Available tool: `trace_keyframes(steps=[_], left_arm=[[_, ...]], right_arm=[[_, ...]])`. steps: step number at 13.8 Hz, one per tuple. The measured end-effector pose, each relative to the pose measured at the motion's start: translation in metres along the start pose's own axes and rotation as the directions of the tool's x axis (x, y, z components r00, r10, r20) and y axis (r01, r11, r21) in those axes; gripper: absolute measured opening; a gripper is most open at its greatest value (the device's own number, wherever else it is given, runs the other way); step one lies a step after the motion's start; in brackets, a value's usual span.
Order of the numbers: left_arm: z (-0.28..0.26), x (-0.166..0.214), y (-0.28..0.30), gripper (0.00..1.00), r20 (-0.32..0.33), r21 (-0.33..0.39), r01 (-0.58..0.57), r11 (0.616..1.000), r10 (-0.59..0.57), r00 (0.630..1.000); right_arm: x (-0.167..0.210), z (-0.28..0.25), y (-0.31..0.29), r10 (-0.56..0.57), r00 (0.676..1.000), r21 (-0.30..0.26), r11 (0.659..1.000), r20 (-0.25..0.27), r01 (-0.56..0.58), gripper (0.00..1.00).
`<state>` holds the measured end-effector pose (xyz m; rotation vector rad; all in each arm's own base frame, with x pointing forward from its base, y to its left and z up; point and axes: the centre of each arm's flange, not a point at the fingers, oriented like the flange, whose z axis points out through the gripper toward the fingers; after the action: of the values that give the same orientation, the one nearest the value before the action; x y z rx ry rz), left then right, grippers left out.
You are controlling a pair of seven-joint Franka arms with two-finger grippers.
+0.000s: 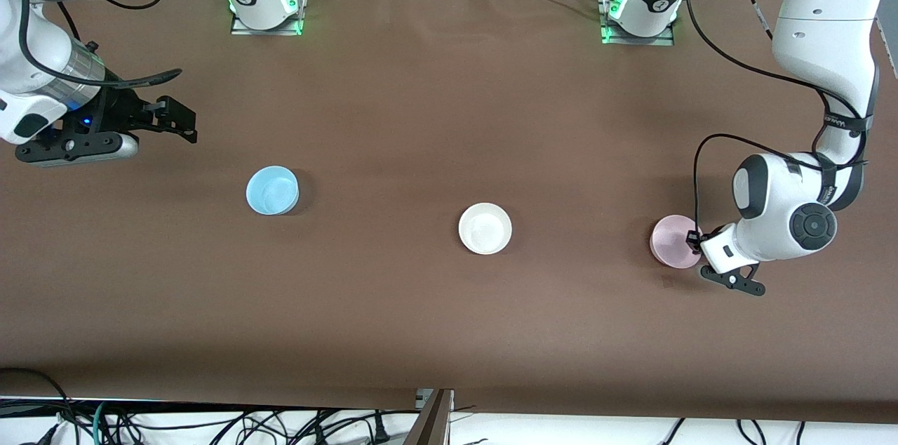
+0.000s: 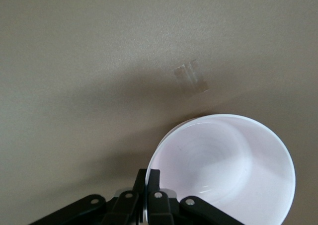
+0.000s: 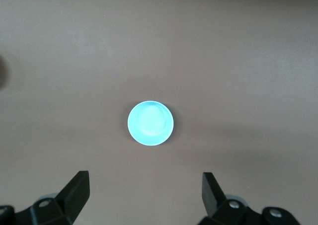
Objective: Stack pink and blue bowls on white bowl
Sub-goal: 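Carry the pink bowl with the left gripper toward the white bowl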
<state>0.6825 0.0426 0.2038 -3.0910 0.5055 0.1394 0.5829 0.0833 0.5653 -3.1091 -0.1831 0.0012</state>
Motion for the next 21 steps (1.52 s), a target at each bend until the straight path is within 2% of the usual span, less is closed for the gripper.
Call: trace_keyframes(steps=[4, 9, 14, 18, 21], left_arm=[[-0.011, 0.004, 0.000, 0.03, -0.017, 0.007, -0.002, 1.000, 0.002, 1.000], [-0.069, 0.014, 0.017, 0.03, -0.068, 0.012, -0.014, 1.000, 0.014, 0.998], [-0.131, 0.042, 0.096, 0.03, -0.064, -0.084, 0.130, 0.988, -0.136, 0.989], [-0.151, 0.062, 0.181, 0.03, -0.033, -0.180, 0.304, 0.936, -0.314, 0.949], [-0.147, 0.078, 0.225, 0.03, 0.003, -0.210, 0.446, 0.870, -0.455, 0.890]], right_arm=[[0.000, 0.000, 0.000, 0.000, 1.000, 0.000, 1.000, 0.000, 0.000, 1.00], [0.000, 0.000, 0.000, 0.000, 1.000, 0.000, 1.000, 0.000, 0.000, 1.00], [0.000, -0.001, 0.000, 0.000, 1.000, 0.000, 1.000, -0.002, 0.000, 1.00], [0.000, -0.002, 0.000, -0.001, 1.000, 0.000, 1.000, -0.004, 0.001, 1.00], [0.000, -0.002, 0.000, -0.001, 1.000, 0.000, 1.000, -0.004, 0.001, 1.00]])
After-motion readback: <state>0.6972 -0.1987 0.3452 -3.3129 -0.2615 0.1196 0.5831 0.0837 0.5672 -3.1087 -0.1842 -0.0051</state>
